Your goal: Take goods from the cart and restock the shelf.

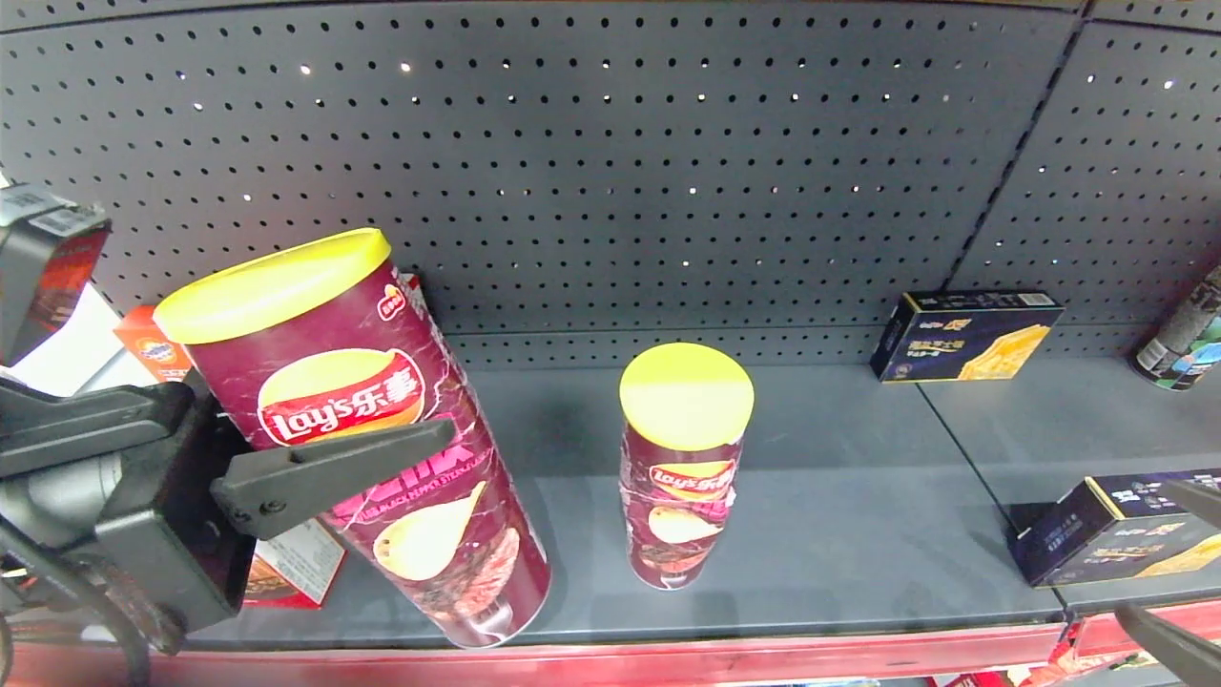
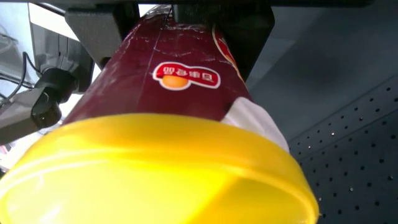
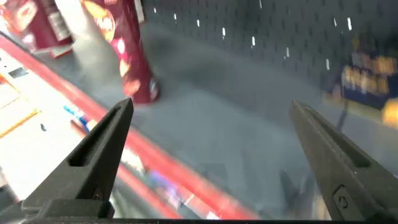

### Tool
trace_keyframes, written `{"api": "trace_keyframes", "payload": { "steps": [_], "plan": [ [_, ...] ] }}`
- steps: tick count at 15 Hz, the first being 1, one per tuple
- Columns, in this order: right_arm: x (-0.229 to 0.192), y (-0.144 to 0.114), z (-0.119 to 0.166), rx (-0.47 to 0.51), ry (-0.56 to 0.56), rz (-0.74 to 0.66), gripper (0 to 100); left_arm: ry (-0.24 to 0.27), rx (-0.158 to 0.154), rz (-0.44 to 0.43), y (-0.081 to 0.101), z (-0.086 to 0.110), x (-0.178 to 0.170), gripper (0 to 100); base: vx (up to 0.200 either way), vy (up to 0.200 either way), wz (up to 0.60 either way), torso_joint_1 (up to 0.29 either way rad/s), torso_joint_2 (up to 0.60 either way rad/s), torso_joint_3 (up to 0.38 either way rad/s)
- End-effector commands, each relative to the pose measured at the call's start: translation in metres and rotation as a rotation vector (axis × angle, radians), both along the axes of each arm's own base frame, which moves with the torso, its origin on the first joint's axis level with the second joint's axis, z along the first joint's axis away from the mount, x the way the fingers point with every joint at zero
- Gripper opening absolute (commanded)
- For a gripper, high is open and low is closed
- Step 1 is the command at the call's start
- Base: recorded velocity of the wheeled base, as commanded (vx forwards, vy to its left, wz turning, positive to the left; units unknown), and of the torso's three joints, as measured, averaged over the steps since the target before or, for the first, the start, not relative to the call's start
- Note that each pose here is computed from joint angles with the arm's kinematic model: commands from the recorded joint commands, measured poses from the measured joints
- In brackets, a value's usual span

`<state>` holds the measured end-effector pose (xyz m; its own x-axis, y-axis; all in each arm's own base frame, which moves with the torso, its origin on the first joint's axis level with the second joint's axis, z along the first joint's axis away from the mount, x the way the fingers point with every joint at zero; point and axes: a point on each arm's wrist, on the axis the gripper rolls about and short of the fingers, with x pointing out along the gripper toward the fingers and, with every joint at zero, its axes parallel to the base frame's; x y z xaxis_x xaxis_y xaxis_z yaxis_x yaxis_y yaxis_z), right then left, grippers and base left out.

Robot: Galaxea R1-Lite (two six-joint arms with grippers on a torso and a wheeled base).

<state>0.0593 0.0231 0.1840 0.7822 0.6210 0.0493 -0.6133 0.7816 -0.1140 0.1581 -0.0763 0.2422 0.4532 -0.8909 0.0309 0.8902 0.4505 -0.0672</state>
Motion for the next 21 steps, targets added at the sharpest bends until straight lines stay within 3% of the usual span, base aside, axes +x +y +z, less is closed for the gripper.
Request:
{"api": "trace_keyframes", "payload": {
  "steps": [1, 3, 7, 8, 10, 13, 14, 21],
  "plan": [
    [-0.049, -0.012, -0.017, 0.036, -0.055, -0.079, 100, -0.001, 0.0, 0.0, 0.001, 0.0, -0.001, 0, 0.0, 0.0, 0.0, 0.0, 0.0, 0.0],
    [-0.058, -0.013, -0.032, 0.034, -0.045, -0.142, 100, -0.008, -0.001, -0.002, 0.0, 0.0, -0.001, 0, 0.0, 0.0, 0.0, 0.0, 0.0, 0.0],
    [-0.074, -0.012, -0.088, 0.06, 0.003, -0.413, 100, -0.02, -0.007, -0.015, -0.001, 0.006, 0.0, 0, 0.0, 0.0, 0.0, 0.0, 0.0, 0.0],
    [-0.074, -0.013, -0.093, 0.053, 0.045, -0.447, 100, -0.023, -0.008, -0.012, -0.001, 0.007, 0.001, 0, 0.0, 0.0, 0.0, 0.0, 0.0, 0.0],
    [-0.074, -0.017, -0.101, 0.071, 0.122, -0.663, 100, -0.027, -0.01, -0.015, -0.002, 0.008, 0.002, 0, 0.0, 0.0, 0.0, 0.0, 0.0, 0.0],
    [-0.074, -0.019, -0.102, 0.071, 0.128, -0.743, 100, -0.033, -0.012, -0.009, -0.001, 0.01, 0.003, 0, 0.0, 0.0, 0.0, 0.0, 0.0, 0.0],
    [-0.074, -0.021, -0.108, 0.061, 0.187, -0.845, 100, -0.025, -0.01, -0.008, -0.001, 0.008, 0.002, 0, 0.0, 0.0, 0.0, 0.0, 0.0, 0.0],
    [-0.074, -0.022, -0.107, 0.062, 0.178, -0.857, 100, -0.027, -0.01, -0.023, -0.003, 0.009, 0.002, 0, 0.0, 0.0, 0.0, 0.0, 0.0, 0.0]
  ]
}}
